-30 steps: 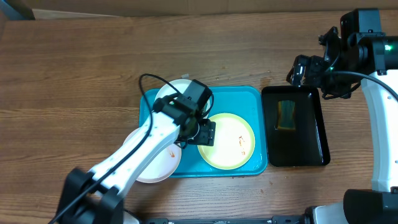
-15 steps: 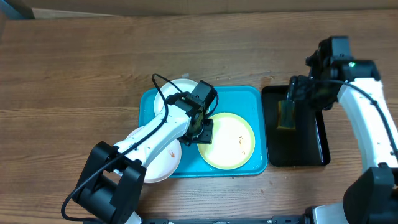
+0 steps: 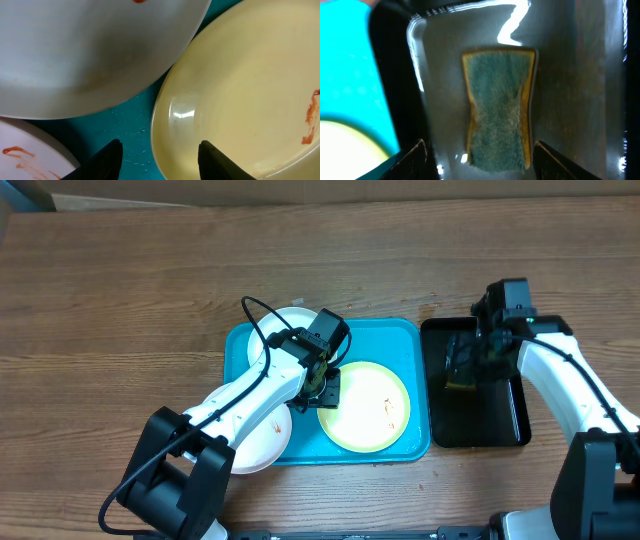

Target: Clean dirty plates on tray and stack at the side

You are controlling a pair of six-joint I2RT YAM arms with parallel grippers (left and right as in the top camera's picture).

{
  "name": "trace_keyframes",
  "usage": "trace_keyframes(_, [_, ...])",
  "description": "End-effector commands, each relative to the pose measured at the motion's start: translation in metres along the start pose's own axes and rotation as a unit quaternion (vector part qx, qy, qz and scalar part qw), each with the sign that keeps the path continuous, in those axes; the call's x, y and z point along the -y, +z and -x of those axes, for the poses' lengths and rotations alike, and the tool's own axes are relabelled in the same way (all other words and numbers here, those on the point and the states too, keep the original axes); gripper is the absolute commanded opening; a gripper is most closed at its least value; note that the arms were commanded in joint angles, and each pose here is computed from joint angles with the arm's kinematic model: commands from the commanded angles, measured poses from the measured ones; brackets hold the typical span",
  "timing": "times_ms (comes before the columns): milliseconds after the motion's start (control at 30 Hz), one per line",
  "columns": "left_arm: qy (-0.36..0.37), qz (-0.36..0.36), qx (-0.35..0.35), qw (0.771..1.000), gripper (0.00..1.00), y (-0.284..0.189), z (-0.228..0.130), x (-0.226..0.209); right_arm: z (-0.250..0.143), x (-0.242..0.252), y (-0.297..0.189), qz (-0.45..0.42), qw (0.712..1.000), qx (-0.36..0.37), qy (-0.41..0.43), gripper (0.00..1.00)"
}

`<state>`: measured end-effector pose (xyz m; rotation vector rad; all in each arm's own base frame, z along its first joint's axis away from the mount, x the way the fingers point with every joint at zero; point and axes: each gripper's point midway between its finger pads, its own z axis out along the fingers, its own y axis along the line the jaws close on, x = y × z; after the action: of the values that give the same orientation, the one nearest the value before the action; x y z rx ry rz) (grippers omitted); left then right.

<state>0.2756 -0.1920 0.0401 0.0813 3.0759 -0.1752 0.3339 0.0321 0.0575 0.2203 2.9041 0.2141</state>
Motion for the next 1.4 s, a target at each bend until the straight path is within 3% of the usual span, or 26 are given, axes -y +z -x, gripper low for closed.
trace_keyframes(0, [-0.01, 0.009, 0.005, 1.0, 0.51, 0.001, 0.003, -0.002, -0.014, 0.006, 0.012, -0.011, 1.0, -0.004, -0.002, 0.7])
trace_keyframes(533, [-0.016, 0.02, 0.009, 1.0, 0.58, 0.002, 0.004, -0.006, -0.032, 0.02, 0.044, -0.025, 1.0, 0.013, -0.003, 0.64])
trace_keyframes(667, [-0.022, 0.022, 0.005, 0.999, 0.58, 0.006, 0.0, -0.008, -0.036, 0.021, 0.046, -0.025, 1.0, 0.011, -0.003, 0.45])
trace_keyframes(800, [-0.025, 0.023, 0.003, 0.999, 0.59, 0.016, -0.006, -0.012, -0.036, 0.02, 0.044, -0.025, 1.0, 0.008, -0.002, 0.32])
trace_keyframes(867, [-0.025, 0.023, 0.004, 0.999, 0.58, 0.018, -0.007, -0.013, -0.03, 0.019, 0.038, -0.025, 1.0, 0.007, -0.003, 0.04])
trace_keyframes(1000, [-0.027, 0.021, 0.007, 0.999, 0.57, 0.018, -0.005, -0.012, -0.021, 0.015, 0.028, -0.026, 1.0, 0.008, -0.002, 0.04])
trace_keyframes(1033, [-0.027, 0.021, 0.007, 0.999, 0.58, 0.018, -0.005, -0.012, -0.02, 0.015, 0.025, -0.026, 1.0, 0.007, -0.002, 0.05])
trace_keyframes(1100, [-0.027, 0.021, 0.008, 0.999, 0.61, 0.018, -0.005, -0.012, -0.017, 0.014, 0.021, -0.026, 1.0, 0.006, -0.002, 0.47])
trace_keyframes(1133, [-0.027, 0.021, 0.008, 0.999, 0.61, 0.018, -0.005, -0.012, -0.014, 0.013, 0.019, -0.025, 1.0, 0.009, -0.003, 0.58])
trace_keyframes(1367, [-0.026, 0.018, 0.012, 0.999, 0.63, 0.019, -0.003, -0.011, 0.016, 0.007, 0.01, -0.018, 0.998, 0.059, -0.007, 0.72])
